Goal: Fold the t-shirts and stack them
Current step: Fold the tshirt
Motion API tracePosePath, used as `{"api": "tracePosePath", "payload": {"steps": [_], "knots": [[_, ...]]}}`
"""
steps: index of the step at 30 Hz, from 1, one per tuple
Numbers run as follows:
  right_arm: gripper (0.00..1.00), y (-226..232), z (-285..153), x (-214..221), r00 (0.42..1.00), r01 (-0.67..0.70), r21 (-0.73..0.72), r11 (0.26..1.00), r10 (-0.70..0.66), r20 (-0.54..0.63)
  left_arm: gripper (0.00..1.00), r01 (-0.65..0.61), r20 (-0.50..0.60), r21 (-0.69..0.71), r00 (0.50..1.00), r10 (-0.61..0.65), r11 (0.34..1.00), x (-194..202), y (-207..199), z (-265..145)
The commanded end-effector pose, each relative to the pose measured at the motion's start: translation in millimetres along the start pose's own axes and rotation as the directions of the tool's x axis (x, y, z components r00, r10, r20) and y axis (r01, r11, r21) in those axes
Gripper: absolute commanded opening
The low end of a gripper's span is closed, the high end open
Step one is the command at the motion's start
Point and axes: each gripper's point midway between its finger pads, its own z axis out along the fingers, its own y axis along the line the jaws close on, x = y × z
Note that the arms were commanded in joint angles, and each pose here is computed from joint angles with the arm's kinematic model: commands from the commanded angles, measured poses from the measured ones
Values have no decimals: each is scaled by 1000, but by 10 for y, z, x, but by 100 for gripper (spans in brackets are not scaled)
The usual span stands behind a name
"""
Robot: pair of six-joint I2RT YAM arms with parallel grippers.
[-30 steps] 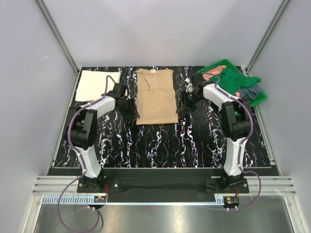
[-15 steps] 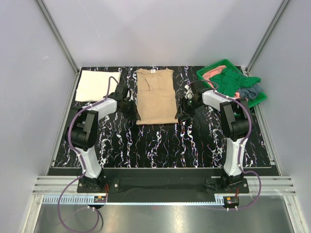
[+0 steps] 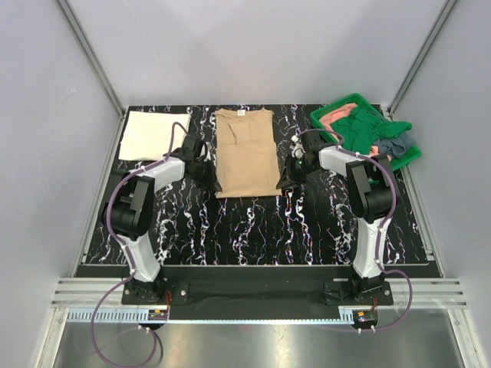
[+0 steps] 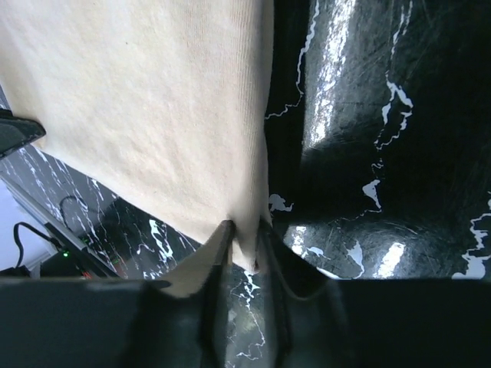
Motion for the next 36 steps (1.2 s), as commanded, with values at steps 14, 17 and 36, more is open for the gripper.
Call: {"api": "tracePosePath", "payload": {"steps": [14, 17, 36], "knots": [[0, 325, -266, 68, 993, 30, -87, 996, -19, 118, 0, 3, 69, -22, 998, -2, 1000, 166, -51, -213], [0, 232, -188, 181, 995, 17, -80, 997, -9, 101, 0, 1, 55, -39, 998, 1, 999, 295, 11, -163], [0, 18, -293, 693, 992, 17, -29, 999, -13, 122, 0, 6, 25, -85, 1000, -4, 996, 770, 238, -197]]}}
